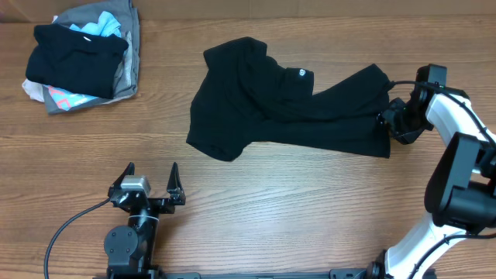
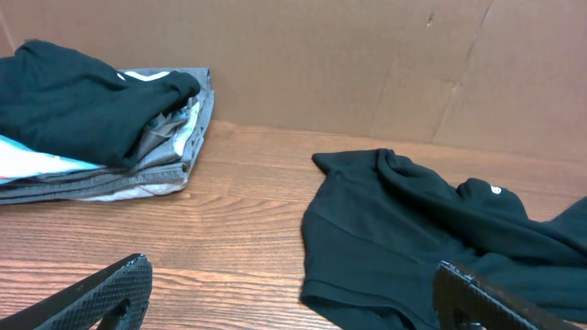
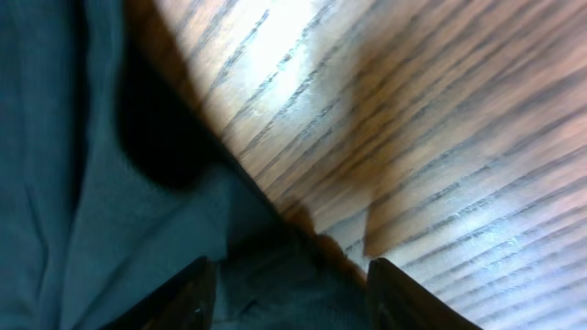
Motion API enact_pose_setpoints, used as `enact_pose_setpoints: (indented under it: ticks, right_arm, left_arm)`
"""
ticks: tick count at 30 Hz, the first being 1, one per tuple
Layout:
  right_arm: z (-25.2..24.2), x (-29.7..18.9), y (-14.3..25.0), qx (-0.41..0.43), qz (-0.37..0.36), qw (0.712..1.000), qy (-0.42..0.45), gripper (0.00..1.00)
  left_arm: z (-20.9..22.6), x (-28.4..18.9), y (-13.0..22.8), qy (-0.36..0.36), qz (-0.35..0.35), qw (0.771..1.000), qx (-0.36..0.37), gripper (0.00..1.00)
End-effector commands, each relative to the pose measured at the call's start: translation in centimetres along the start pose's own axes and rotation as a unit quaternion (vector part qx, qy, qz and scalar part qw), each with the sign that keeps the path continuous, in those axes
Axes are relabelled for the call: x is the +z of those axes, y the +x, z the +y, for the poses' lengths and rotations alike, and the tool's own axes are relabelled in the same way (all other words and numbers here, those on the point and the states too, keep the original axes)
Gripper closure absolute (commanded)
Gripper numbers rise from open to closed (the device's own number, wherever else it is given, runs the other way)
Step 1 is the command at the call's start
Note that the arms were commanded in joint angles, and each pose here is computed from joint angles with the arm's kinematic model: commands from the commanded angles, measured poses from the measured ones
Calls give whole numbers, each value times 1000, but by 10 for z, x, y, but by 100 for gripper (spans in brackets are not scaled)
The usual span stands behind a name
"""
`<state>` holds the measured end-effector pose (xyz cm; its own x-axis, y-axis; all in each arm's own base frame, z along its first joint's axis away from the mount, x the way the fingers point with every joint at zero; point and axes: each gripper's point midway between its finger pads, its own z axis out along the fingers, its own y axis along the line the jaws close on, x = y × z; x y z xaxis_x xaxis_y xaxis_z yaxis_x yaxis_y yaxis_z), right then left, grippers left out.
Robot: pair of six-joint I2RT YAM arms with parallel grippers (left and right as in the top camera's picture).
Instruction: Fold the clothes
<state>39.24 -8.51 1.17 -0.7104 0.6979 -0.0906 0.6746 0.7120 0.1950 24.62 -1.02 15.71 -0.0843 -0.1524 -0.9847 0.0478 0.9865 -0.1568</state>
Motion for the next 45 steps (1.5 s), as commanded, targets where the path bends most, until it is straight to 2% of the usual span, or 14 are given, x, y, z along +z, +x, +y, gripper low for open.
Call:
enact_pose_setpoints:
  ticks: [1, 8, 16, 22, 30, 36, 45]
  right_arm:
    - [-1, 8, 2, -1, 7, 1000, 1, 51]
    - [-2, 8, 2, -1, 6, 1000, 4, 64]
    - [-2, 8, 1, -1, 4, 1000, 5, 92]
    - [0, -3, -6, 4, -1, 1000, 10, 95]
    - [6, -46, -7, 40, -2, 999, 9, 96]
    - [-1, -83, 16, 76, 13, 997, 19, 96]
    - [2, -131, 59, 51, 30, 998, 26, 96]
  left_arm:
    - [3, 0, 0, -8, -3, 1000, 9, 0]
    - [3, 0, 0, -8, -3, 1000, 9, 1]
    - [3, 0, 0, -8, -3, 1000, 9, 0]
    - [3, 0, 0, -8, -3, 1000, 9, 0]
    - [3, 0, 0, -8, -3, 1000, 9, 0]
    - [3, 0, 0, -8, -3, 1000, 9, 0]
    - [3, 0, 0, -8, -3, 1000, 9, 0]
